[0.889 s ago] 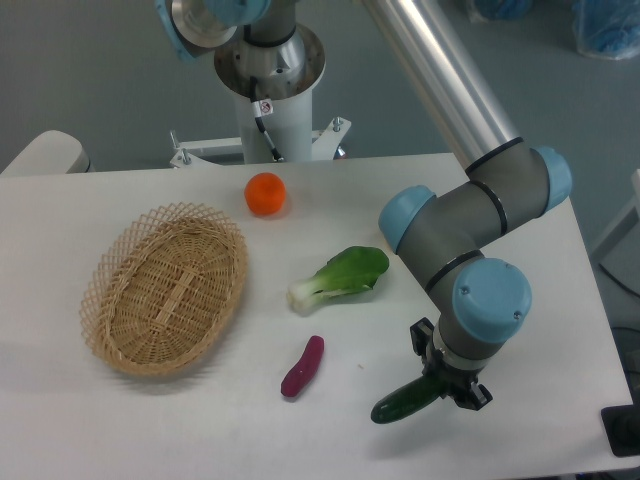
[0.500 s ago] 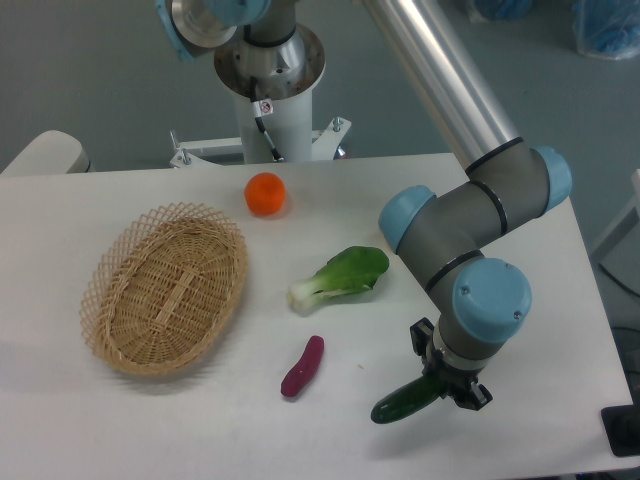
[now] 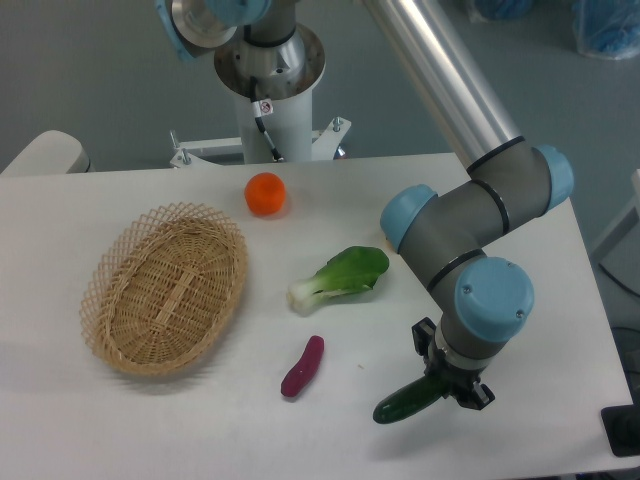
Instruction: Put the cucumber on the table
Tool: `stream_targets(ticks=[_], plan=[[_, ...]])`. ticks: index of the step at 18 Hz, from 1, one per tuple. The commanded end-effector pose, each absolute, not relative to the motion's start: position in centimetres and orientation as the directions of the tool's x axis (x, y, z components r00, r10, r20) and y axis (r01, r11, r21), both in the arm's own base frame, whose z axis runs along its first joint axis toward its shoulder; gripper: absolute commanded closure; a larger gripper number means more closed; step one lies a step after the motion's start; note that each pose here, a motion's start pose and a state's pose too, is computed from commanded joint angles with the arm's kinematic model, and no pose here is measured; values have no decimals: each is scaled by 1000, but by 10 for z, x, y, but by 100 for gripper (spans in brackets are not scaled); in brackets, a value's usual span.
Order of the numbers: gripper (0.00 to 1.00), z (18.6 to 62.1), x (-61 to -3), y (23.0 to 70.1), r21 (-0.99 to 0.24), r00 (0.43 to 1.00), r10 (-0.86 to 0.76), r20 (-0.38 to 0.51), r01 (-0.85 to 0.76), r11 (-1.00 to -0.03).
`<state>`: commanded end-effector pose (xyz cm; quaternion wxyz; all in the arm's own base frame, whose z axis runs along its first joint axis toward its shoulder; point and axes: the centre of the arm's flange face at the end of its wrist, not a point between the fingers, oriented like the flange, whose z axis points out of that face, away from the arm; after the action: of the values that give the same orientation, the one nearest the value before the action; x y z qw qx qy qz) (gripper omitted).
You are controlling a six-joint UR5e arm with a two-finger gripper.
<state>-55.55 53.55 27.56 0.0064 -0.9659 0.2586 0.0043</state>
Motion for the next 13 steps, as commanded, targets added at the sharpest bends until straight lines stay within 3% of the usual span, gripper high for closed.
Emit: stream_targets(ticks=[5, 13], plan=[[88, 273, -550, 516, 40, 873, -487, 29, -488, -872], [88, 233, -532, 506, 59, 879, -468, 93, -474, -879]])
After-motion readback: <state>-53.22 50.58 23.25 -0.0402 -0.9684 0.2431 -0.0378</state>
